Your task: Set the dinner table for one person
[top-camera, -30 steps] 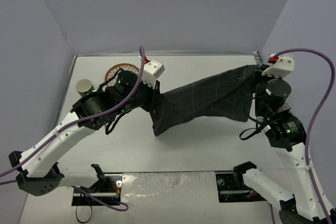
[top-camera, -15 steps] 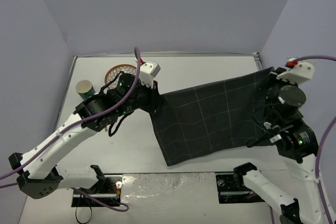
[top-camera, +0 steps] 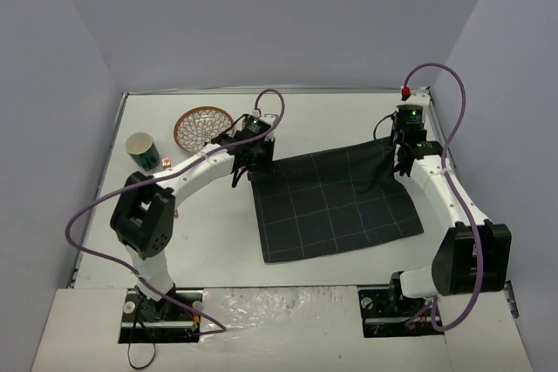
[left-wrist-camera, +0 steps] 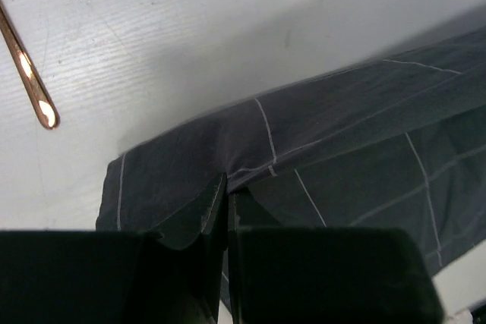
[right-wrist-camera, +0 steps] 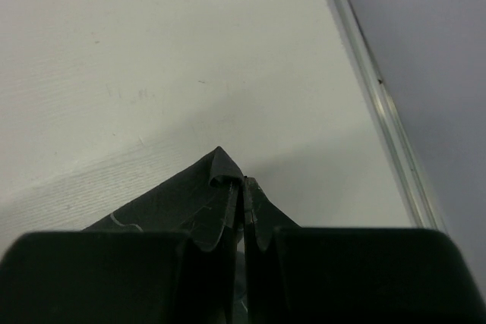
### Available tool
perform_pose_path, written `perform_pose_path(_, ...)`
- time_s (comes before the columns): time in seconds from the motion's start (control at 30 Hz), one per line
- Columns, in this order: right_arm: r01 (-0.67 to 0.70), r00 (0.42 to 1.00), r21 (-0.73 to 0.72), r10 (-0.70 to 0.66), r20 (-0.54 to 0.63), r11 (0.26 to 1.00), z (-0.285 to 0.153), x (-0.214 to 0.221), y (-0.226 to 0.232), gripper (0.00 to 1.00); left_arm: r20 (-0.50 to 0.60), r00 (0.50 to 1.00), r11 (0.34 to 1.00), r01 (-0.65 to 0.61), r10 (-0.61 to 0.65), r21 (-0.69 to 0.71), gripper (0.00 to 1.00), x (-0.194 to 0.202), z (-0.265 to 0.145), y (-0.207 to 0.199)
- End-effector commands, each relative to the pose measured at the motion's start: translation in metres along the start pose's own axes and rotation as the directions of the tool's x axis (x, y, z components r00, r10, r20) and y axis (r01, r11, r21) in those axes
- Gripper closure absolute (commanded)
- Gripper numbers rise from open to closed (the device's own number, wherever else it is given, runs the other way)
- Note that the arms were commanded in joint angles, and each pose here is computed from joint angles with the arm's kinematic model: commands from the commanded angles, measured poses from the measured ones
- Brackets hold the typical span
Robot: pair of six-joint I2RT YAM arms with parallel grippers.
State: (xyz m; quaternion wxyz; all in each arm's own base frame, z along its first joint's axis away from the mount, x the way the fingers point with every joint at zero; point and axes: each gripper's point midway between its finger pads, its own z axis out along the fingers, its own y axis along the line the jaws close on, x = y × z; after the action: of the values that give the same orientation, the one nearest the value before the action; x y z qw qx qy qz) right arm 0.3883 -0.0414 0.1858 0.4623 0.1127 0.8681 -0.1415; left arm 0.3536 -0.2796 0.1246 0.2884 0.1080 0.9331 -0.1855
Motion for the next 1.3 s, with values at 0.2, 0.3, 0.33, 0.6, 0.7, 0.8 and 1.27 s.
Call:
perform_pose_path(0.2,0.029,0.994,-0.067,-0.022,0.11,0.997,0.086,-0.032,0.014,1.0,0.112,0.994,0.997,0.023,-0.015,-0.068,1.0,-0.068,0.039,0.027)
perform_pose_path(0.3,0.05,0.993,-0.08,-0.041,0.113,0.995,0.103,-0.041,0.019,1.0,0.126,0.992,0.994,0.021,-0.008,-0.104,1.0,-0.076,0.041,0.037)
perform_pose_path(0.33,0.057,0.994,-0.082,-0.049,0.103,0.995,0.111,-0.039,0.021,1.0,0.128,0.992,0.993,0.021,-0.006,-0.118,1.0,-0.078,0.042,0.04)
perform_pose_path(0.6,0.074,0.994,-0.067,-0.068,0.087,0.995,0.141,-0.063,0.027,0.73,0.156,0.987,0.981,-0.003,0.034,-0.195,0.77,-0.098,0.036,0.056)
perform_pose_path(0.7,0.047,0.993,-0.094,-0.036,0.11,0.994,0.124,-0.088,0.028,0.54,0.196,0.979,0.982,-0.011,0.049,-0.19,0.57,-0.114,0.015,0.051)
perform_pose_path(0.8,0.002,0.991,-0.14,0.017,0.132,0.99,0.095,-0.105,0.029,0.38,0.227,0.972,0.987,-0.018,0.055,-0.163,0.4,-0.125,-0.011,0.04)
perform_pose_path(1.27,-0.33,0.942,-0.233,0.303,-0.145,0.915,0.025,0.03,0.043,0.24,0.239,0.971,1.0,0.011,-0.011,0.0,0.21,-0.047,-0.093,0.006)
